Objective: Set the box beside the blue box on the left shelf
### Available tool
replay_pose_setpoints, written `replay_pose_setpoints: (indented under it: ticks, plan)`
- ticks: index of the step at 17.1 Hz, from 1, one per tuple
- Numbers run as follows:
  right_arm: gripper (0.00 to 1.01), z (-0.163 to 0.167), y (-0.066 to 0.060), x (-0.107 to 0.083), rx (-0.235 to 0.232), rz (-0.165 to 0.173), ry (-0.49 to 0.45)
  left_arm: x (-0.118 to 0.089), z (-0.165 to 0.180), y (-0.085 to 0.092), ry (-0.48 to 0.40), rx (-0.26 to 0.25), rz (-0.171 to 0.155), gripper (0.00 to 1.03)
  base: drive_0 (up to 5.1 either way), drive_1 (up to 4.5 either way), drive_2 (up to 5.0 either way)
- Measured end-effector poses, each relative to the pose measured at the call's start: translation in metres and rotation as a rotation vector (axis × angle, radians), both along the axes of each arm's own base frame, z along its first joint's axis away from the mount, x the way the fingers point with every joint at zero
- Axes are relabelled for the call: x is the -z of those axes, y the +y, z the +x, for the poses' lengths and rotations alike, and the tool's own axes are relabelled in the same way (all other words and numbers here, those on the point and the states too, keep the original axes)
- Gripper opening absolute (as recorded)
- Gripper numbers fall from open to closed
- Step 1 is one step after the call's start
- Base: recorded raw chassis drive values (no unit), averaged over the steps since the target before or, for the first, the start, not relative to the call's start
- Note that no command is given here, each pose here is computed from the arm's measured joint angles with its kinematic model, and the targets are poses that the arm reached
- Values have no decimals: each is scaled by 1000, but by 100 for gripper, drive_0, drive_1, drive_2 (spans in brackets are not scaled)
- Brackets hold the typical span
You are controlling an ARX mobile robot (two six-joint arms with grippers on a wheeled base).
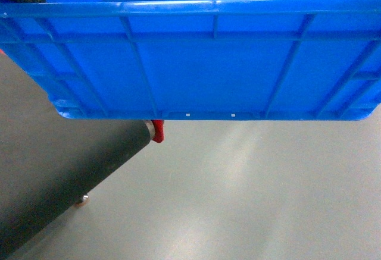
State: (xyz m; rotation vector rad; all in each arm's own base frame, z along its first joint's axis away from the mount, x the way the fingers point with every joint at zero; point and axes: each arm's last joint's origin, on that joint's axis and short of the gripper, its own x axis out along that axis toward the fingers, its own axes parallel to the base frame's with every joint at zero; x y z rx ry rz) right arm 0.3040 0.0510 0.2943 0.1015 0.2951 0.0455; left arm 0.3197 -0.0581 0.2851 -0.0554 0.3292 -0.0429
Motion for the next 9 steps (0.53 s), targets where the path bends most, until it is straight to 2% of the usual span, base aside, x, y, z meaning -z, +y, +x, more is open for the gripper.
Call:
replay_pose_setpoints:
  ticks: [9]
  plan:
    - [10,0,0,0,0,0,0,0,0,0,0,1,0,7,-152,-152,-152]
